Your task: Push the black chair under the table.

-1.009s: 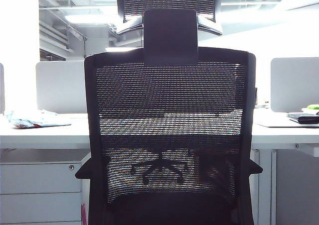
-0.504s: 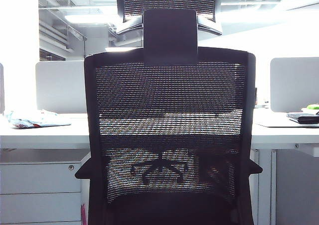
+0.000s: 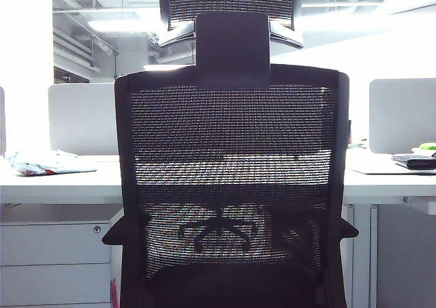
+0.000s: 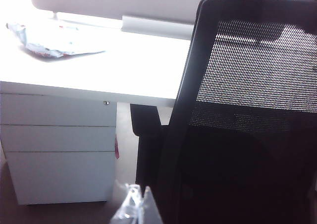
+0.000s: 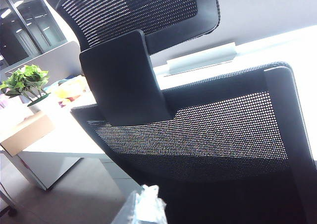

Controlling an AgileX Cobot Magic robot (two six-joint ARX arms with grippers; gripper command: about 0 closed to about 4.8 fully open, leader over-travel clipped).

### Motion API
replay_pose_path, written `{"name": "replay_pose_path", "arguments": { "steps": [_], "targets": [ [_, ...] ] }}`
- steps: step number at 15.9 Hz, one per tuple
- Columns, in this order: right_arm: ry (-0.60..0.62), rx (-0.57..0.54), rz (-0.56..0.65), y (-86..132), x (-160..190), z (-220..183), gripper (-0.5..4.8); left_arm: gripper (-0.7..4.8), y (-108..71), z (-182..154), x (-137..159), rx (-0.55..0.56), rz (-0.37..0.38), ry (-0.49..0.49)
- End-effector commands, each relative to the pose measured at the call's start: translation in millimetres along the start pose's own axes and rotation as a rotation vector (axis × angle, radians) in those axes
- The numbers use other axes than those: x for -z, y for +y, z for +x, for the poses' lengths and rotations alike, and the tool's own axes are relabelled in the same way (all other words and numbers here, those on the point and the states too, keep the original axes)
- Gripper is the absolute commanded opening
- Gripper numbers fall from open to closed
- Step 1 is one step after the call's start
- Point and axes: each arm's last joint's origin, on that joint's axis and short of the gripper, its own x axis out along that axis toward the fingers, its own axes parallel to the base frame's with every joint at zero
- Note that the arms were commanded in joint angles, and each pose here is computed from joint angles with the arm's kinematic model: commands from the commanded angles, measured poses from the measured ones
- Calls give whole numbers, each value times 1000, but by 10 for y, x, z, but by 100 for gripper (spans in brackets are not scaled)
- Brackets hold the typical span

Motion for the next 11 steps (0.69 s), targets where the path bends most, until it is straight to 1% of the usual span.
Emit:
{"name": "replay_pose_path", "arguments": {
  "steps": [1, 4, 7, 11],
  "targets": [
    [4, -2, -2, 5, -6, 0, -6, -5, -1, 1, -12, -1, 2, -13],
    [3, -2, -2, 5, -7, 0, -6, -5, -1, 1, -12, -2, -1, -13],
    [2, -3, -2, 6, -8, 0, -6, -5, 18, 0, -15, -67, -27, -22],
    [2, -3, -2, 6, -8, 0, -6, -5, 21, 0, -20, -77, -17, -28]
  ]
}}
